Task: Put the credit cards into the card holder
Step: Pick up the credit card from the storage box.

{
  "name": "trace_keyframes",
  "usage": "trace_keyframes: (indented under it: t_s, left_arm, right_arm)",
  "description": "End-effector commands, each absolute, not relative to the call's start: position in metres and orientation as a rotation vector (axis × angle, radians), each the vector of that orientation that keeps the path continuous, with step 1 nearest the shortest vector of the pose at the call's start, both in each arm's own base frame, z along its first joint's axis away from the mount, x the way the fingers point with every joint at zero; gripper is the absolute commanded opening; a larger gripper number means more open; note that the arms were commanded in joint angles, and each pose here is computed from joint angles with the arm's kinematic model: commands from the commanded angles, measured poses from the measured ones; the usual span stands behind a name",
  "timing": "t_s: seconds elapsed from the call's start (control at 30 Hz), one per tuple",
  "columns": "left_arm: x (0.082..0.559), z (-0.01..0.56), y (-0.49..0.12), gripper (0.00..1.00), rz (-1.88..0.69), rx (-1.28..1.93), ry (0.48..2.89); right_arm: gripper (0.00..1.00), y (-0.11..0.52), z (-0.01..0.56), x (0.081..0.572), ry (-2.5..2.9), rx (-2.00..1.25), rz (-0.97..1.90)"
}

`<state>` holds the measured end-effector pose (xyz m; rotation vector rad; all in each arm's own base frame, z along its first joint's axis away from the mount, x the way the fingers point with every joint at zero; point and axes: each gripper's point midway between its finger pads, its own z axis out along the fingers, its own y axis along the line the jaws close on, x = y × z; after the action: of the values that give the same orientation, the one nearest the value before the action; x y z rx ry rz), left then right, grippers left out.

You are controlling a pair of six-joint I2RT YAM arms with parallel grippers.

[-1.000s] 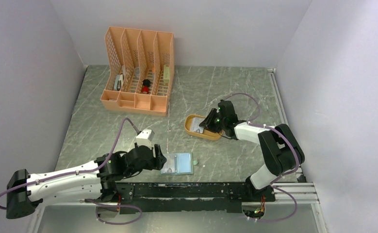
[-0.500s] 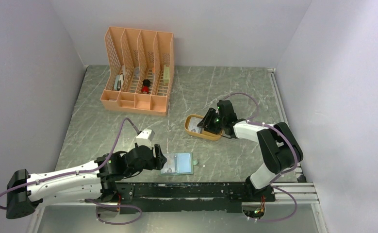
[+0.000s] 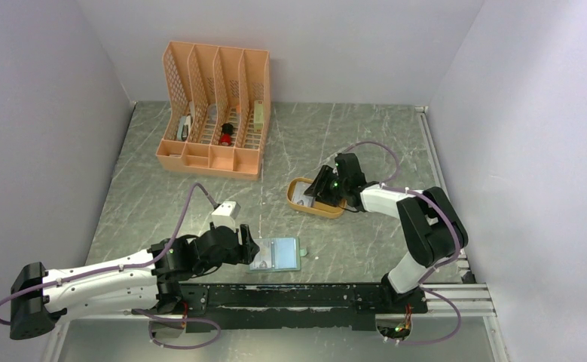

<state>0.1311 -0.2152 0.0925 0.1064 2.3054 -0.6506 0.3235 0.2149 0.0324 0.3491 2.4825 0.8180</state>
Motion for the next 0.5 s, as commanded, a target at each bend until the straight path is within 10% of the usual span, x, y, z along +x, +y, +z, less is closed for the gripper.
trace_keyframes:
  t_s: [0.0,0.47]
  left_arm:
    - [0.131,0.095,-0.22,0.68,-0.684,0.1,2.296]
    - [0.132,0.094,-0.221,0.68,-0.681,0.107,2.295]
  right_arm:
    - [0.52,0.22,0.025,0.318,2.516,0.339,0.826]
    - [0.42,0.236,0.032,0.318,2.497,0.295,0.932]
